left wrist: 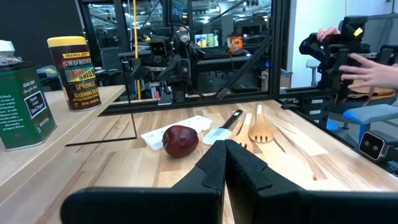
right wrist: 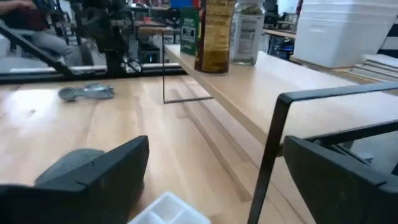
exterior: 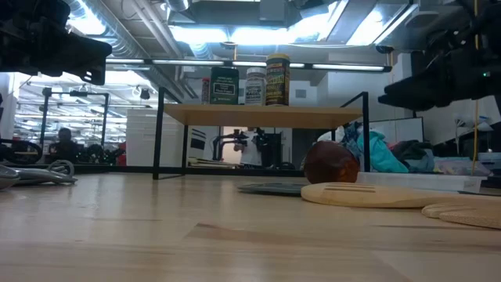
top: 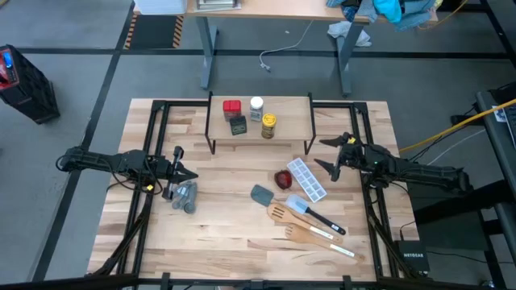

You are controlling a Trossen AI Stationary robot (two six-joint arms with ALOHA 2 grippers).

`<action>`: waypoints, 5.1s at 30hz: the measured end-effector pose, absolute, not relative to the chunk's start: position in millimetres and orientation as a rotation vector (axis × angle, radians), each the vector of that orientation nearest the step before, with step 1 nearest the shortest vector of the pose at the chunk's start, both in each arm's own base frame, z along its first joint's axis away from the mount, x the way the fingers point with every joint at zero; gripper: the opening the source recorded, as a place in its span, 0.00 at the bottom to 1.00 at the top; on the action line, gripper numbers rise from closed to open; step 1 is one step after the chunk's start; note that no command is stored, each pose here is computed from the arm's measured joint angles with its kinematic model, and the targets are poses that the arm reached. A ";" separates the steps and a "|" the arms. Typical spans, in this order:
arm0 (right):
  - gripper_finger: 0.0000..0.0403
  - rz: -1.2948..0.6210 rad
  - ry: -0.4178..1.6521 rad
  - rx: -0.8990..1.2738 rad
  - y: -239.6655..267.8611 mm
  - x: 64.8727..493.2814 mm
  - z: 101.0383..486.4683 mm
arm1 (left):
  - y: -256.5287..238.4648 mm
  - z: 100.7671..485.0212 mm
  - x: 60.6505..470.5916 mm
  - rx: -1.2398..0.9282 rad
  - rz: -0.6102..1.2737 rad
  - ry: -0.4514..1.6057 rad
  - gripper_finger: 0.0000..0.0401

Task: Shelf spices
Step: Return to Home Position

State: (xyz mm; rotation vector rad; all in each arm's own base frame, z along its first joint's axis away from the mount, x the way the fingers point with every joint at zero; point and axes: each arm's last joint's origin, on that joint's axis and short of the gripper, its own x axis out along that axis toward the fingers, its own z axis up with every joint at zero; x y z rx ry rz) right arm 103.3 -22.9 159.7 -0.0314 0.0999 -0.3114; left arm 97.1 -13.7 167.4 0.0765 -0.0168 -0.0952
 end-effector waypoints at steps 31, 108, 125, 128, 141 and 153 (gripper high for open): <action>0.93 -0.190 -0.015 -0.044 -17.9 95.6 167.7 | -13.8 167.2 97.1 0.077 -0.096 -0.016 0.00; 0.07 -0.191 -0.005 -0.111 -18.0 95.6 167.1 | -13.8 167.2 97.1 0.077 -0.096 -0.016 0.00; 0.07 -0.191 -0.005 -0.111 -18.0 95.6 167.1 | -13.8 167.3 97.1 0.076 -0.096 -0.017 0.00; 0.07 -0.191 -0.005 -0.111 -18.0 95.6 167.1 | -13.7 167.2 97.1 0.076 -0.095 -0.016 0.00; 0.07 -0.191 -0.005 -0.111 -18.0 95.6 167.1 | -13.8 167.3 97.1 0.076 -0.096 -0.017 0.00; 0.07 -0.191 -0.005 -0.111 -17.9 95.6 167.1 | -13.8 167.2 97.1 0.077 -0.096 -0.016 0.00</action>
